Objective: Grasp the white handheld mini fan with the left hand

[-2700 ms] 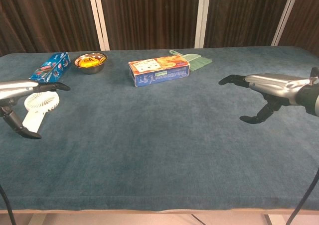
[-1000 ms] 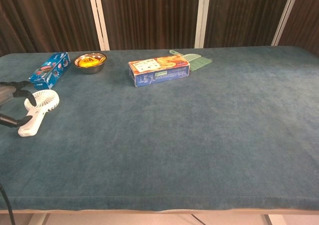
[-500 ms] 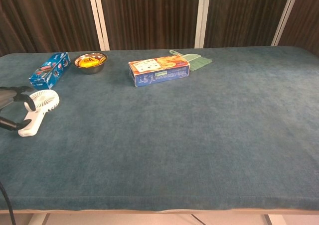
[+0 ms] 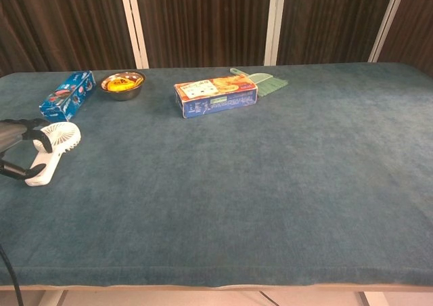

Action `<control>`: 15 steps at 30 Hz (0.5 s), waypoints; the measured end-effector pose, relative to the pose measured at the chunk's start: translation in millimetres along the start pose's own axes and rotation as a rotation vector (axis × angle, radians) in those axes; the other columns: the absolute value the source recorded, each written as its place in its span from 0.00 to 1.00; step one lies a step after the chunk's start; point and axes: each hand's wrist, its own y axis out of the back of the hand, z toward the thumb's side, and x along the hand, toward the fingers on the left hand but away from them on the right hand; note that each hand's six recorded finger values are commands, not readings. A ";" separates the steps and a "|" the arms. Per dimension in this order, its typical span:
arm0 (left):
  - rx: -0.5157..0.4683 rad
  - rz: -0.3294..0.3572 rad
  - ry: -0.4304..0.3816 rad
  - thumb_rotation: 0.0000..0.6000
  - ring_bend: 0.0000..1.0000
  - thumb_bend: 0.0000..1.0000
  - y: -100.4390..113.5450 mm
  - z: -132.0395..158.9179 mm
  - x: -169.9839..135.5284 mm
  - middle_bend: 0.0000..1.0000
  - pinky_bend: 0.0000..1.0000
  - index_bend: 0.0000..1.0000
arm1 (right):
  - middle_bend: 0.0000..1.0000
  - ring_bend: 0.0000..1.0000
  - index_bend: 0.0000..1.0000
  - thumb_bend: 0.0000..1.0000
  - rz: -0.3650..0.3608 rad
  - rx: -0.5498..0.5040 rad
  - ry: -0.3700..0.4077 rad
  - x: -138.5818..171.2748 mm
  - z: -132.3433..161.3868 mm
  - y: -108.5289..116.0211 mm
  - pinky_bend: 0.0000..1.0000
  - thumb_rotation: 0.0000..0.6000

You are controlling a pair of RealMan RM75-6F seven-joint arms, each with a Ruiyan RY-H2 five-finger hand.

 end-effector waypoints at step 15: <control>0.042 -0.075 0.015 0.64 0.00 0.44 -14.3 -3.0 -1.4 0.00 0.03 0.35 | 0.00 0.00 0.00 0.29 0.006 0.003 0.000 0.3 0.4 -0.6 0.00 1.00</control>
